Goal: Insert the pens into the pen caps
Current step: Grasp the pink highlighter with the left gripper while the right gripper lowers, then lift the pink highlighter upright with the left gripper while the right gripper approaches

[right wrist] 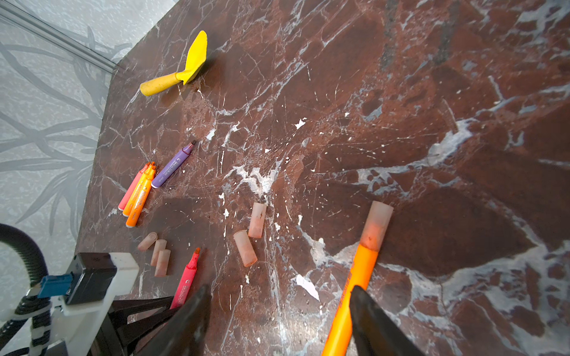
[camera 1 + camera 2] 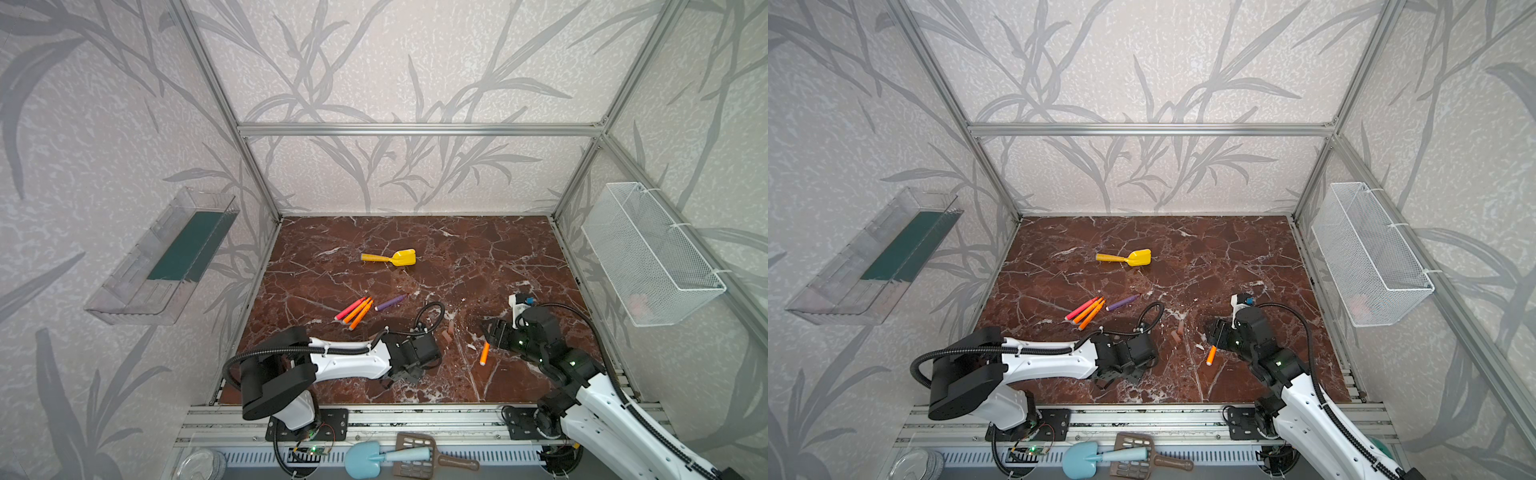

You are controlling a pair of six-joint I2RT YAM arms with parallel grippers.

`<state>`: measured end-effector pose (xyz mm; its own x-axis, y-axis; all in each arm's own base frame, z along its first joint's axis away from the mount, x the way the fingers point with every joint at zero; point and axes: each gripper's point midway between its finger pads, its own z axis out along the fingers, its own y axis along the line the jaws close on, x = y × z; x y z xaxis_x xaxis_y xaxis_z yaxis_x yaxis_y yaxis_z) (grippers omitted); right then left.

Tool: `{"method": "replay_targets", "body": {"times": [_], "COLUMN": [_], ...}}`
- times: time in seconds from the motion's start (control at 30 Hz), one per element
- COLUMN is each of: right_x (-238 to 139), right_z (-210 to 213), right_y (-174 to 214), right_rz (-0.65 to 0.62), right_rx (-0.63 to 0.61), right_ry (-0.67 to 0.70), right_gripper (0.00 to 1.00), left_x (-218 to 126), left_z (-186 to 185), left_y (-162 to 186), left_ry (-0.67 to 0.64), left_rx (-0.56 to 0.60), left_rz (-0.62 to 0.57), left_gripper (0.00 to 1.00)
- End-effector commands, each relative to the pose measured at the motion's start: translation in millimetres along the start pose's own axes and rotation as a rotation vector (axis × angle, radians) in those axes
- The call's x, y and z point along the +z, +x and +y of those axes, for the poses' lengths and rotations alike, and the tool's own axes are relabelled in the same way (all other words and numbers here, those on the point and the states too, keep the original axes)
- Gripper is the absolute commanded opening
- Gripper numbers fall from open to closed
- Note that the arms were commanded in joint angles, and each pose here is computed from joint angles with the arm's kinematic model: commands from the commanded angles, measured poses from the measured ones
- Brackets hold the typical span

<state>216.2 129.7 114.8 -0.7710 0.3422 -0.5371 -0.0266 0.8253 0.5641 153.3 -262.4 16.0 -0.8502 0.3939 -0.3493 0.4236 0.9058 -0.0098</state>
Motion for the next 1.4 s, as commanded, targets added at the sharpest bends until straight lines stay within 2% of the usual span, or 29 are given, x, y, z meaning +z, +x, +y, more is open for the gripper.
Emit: {"method": "replay_targets", "body": {"times": [0.0, 0.33, 0.57, 0.73, 0.97, 1.23, 1.3, 1.37], "right_x": [0, -4, -4, -4, 2, 15, 18, 21], "right_z": [12, 73, 110, 129, 137, 138, 140, 142], "right_y": [5, 26, 40, 43, 43, 38, 37, 37], "right_rz": [0.005, -0.01, -0.02, -0.026, -0.03, -0.038, -0.038, -0.037], "right_rx": [0.008, -0.05, 0.026, 0.041, 0.071, 0.109, 0.114, 0.115], "right_ry": [-0.07, -0.25, -0.445, -0.51, -0.526, -0.474, -0.461, -0.462], "right_gripper": [0.7, 0.71, 0.74, 0.77, 0.76, 0.64, 0.55, 0.5], "left_x": [-1, -51, -85, -101, -106, -106, -106, -106], "left_z": [-7, -27, -47, -54, -61, -64, -66, -67], "left_y": [-4, -48, -62, -68, -69, -69, -69, -68], "left_ry": [0.014, 0.126, 0.31, 0.402, 0.447, 0.462, 0.471, 0.474], "left_rx": [0.01, 0.006, -0.002, -0.017, -0.013, -0.003, -0.002, 0.005], "left_rz": [0.009, -0.142, -0.255, -0.327, -0.335, -0.332, -0.334, -0.329], "left_gripper": [0.16, 0.08, 0.07, 0.07, 0.06, 0.06, 0.06, 0.06]}}
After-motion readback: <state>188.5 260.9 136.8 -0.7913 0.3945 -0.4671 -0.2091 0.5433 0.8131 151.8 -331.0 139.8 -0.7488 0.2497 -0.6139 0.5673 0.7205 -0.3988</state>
